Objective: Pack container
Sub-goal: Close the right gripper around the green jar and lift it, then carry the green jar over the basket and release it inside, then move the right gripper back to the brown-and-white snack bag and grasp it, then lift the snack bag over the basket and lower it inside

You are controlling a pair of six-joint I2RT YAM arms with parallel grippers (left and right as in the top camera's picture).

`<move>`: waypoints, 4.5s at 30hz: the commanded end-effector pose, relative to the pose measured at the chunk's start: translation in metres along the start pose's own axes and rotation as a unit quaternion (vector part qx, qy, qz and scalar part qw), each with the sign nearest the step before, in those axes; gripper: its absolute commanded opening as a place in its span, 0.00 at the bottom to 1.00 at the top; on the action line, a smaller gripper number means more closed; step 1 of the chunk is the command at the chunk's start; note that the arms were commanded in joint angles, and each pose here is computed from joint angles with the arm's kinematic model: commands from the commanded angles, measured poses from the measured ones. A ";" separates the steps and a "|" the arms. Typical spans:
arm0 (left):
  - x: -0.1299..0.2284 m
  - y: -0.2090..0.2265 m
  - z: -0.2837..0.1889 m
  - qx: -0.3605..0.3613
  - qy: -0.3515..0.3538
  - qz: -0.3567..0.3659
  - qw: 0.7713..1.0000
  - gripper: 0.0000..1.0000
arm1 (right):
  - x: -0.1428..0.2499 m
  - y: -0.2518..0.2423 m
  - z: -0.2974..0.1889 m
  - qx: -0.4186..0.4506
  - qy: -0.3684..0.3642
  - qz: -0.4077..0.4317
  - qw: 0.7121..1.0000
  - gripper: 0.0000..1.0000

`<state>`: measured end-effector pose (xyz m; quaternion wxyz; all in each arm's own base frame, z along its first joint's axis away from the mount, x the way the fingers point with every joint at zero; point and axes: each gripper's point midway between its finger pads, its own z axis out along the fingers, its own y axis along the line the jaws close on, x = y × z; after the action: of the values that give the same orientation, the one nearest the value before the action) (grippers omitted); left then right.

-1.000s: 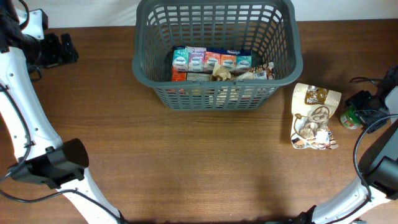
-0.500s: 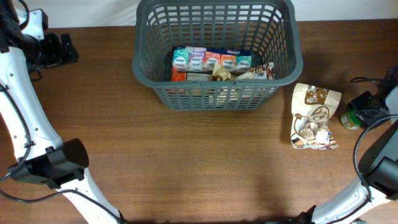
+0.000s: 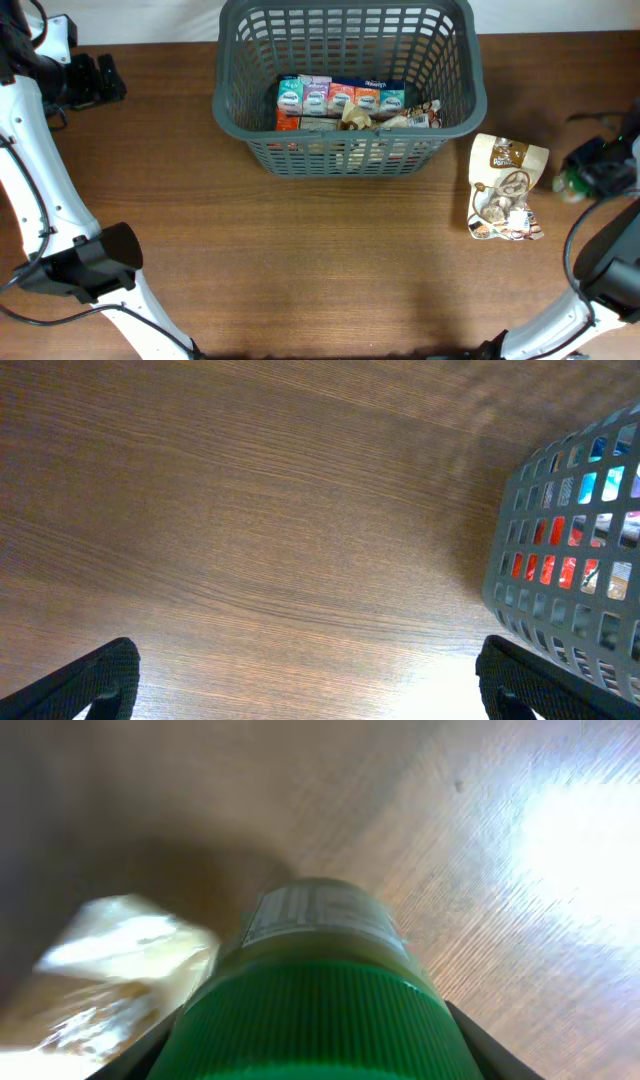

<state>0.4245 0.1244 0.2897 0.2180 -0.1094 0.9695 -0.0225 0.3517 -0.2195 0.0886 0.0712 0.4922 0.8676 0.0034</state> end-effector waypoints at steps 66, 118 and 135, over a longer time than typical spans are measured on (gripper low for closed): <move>0.001 0.002 0.005 -0.002 0.007 -0.009 1.000 0.99 | 0.116 0.218 -0.351 -0.166 -0.414 -0.418 0.792 0.89; 0.001 0.002 0.005 -0.002 0.007 -0.009 1.000 0.99 | 0.115 0.041 0.090 -0.061 0.115 -0.316 0.940 0.78; 0.001 0.002 0.005 -0.002 0.007 -0.008 1.000 0.99 | 0.054 0.084 -0.015 -0.104 -0.008 -0.273 0.956 0.12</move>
<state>0.4245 0.1244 0.2897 0.2180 -0.1094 0.9695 -0.0225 0.3547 -0.1141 0.0221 0.0151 0.2285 0.9696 0.0860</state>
